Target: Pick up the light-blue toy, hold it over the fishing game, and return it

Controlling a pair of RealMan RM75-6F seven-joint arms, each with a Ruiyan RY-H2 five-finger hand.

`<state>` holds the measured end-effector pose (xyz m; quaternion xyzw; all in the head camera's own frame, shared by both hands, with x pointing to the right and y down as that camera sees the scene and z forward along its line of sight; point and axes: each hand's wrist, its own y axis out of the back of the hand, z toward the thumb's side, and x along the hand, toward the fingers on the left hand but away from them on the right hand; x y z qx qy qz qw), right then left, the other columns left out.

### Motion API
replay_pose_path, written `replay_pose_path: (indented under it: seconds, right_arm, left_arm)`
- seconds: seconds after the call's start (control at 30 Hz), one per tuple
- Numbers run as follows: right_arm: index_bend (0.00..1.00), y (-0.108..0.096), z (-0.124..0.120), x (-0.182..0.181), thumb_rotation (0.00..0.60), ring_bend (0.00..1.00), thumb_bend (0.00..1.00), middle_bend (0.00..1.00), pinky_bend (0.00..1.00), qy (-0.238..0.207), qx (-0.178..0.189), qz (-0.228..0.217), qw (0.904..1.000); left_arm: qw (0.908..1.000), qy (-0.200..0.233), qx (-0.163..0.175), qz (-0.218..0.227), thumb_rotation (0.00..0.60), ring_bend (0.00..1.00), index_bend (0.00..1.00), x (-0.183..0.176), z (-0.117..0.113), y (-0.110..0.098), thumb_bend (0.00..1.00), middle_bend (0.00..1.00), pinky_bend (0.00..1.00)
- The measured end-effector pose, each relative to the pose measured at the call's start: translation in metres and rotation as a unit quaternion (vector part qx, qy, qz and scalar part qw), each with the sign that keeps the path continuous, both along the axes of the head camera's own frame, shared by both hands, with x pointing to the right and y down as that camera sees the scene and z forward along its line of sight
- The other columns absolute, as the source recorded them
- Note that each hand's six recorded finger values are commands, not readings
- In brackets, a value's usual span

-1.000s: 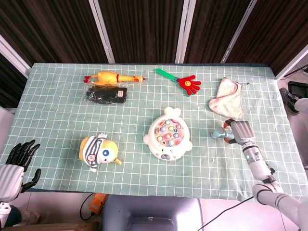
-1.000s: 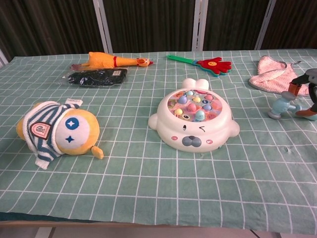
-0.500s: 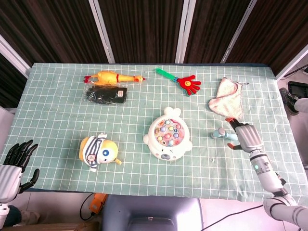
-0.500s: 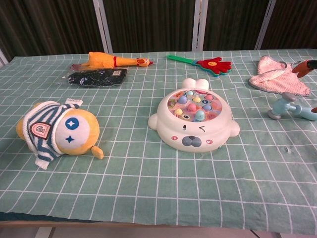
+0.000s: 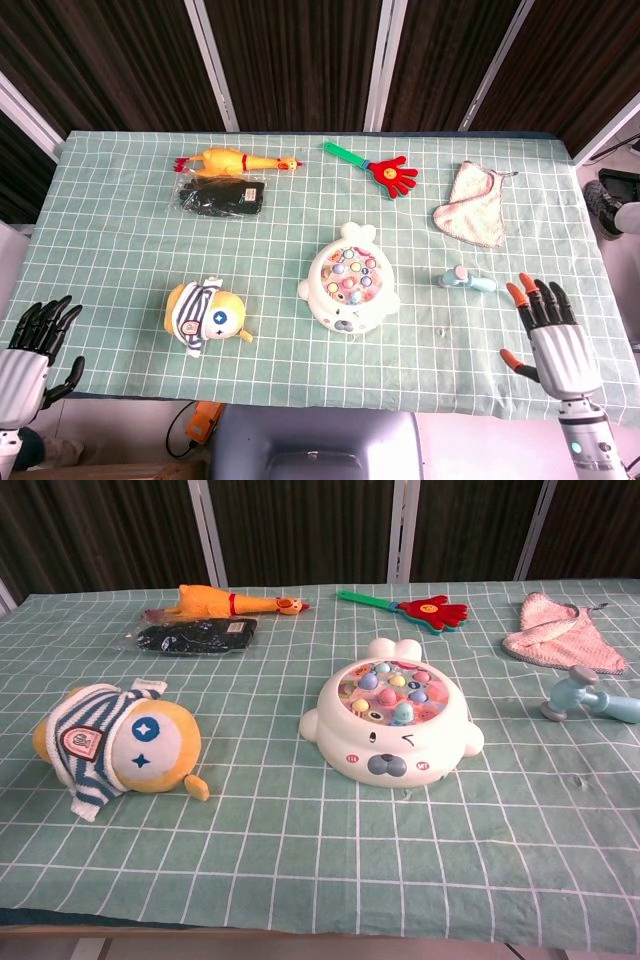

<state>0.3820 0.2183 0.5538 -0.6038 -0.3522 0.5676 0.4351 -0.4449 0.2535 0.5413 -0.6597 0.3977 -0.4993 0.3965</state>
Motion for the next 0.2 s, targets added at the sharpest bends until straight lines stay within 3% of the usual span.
replay_pose_path:
  seconds: [0.2]
  right_arm:
    - [0.0,0.012,0.011,0.007,0.6,0.0,0.27,0.0,0.0,0.026,-0.026,0.002,0.9993]
  left_arm:
    - [0.9998,-0.009,-0.015,0.005,0.6,0.0,0.03,0.003,0.005,0.003,0.45,0.0,0.01]
